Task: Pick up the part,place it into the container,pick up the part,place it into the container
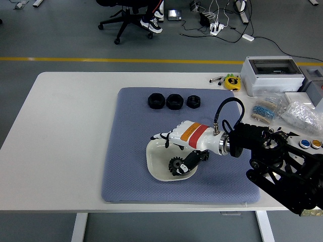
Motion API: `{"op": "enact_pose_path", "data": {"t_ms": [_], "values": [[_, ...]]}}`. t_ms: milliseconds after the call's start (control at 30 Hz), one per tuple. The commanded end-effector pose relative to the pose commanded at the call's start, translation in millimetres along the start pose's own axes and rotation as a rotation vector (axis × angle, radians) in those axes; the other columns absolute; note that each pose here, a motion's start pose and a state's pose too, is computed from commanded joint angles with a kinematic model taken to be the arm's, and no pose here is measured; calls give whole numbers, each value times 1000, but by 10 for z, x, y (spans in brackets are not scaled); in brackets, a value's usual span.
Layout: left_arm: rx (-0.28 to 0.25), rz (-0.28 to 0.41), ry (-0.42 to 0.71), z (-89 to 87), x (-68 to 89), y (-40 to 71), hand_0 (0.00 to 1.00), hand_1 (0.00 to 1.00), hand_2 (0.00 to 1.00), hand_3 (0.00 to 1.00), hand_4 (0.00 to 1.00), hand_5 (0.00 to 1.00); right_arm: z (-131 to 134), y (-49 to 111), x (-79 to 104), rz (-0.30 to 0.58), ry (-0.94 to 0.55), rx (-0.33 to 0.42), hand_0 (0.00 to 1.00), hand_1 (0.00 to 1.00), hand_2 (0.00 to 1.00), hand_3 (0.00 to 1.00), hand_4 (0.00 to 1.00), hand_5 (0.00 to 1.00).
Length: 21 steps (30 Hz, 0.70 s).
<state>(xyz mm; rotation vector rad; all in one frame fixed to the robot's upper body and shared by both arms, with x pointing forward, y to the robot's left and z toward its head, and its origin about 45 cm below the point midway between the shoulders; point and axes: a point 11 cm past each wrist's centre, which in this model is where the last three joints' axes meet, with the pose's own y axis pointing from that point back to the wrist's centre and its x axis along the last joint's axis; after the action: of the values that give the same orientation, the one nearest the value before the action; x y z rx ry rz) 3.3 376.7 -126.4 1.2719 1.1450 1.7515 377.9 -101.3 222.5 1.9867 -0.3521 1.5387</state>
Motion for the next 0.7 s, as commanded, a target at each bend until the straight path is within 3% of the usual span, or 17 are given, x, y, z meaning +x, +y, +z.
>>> {"op": "enact_pose_path", "data": {"t_ms": [133,167,333,367,700], "values": [[3,2,-1,-12,2,0,754,771,844,642,748,631,98,61,76,53,-29,-38,339,457,786,998,998,413],[4,3,-1,-16,3,0,753,771,841,643,747,629,148,89,113,78,-34,-58,293,413,699,892,998,381],[7,4,-2,-30,7,0,753,771,841,643,747,629,385,225,166,99,-28,-126,293,413,699,892,998,381],[8,4,-1,-34,7,0,752,768,840,642,747,629,427,250,149,90,-24,-137,285,385,657,794,998,347],[14,6,-4,-56,8,1,751,766,837,641,745,626,692,423,-203,-15,-60,-204,280,377,634,741,998,318]]}}
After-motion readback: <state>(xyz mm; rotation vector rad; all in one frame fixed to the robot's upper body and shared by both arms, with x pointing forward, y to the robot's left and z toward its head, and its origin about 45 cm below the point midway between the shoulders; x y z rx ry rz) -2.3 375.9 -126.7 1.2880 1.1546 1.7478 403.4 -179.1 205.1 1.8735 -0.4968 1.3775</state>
